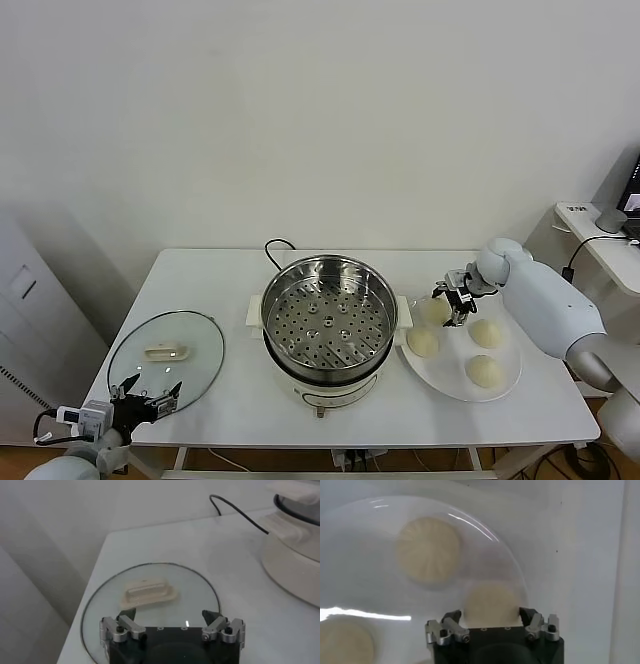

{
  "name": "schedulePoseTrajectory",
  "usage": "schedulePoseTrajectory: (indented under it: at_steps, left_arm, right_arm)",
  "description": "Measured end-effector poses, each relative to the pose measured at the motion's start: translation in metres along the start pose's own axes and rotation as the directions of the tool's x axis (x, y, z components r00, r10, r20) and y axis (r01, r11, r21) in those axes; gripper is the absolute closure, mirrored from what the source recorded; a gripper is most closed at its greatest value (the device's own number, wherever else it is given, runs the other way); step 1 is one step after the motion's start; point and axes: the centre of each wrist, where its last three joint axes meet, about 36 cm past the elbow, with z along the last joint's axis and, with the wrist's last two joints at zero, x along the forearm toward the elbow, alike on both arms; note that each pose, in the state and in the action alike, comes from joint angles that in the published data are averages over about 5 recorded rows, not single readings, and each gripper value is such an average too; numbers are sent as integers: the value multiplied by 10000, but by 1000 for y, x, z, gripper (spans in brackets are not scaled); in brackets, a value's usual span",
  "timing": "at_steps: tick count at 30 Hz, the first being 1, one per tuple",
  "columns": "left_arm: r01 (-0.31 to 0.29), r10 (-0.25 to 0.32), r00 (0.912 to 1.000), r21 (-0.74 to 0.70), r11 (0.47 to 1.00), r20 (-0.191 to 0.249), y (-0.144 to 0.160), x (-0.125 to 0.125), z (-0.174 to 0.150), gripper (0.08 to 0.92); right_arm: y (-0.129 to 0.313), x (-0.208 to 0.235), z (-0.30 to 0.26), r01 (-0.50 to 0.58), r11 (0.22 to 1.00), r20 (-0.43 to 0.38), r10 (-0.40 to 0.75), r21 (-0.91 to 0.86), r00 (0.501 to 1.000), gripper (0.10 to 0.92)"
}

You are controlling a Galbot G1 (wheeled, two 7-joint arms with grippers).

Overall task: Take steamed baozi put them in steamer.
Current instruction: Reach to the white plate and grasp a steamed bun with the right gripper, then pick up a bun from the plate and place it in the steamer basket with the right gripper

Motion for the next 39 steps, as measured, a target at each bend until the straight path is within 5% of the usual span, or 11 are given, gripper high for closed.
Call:
schedulePoseTrajectory:
  at_steps: [9,16,26,32,39]
  left_arm:
    - [-15,15,10000,17,10000,43,-2,2,-2,177]
    - [2,-2,10000,48,10000,28,-3,4,-2,177]
    - [-49,49,10000,15,10000,48,-5,8,-4,177]
    - [-143,143,9999,-2,9999,48,-9,8,-5,177]
    - [-149,149,9999,-50,9999,30,-8,8,-5,177]
  right_arm:
    - [-5,11,1,-54,10000,-36,54,37,10000,573]
    - [-22,45,-7,-282,9988,61,279,397,9996,581]
    - [-85,150,-59,-1274,9650,1115,1039,2294,9883,577]
    - [-115,193,-103,-1595,8928,2020,790,4214,9762,572]
    - [-134,213,-166,-1964,7211,2698,136,6644,9628,572]
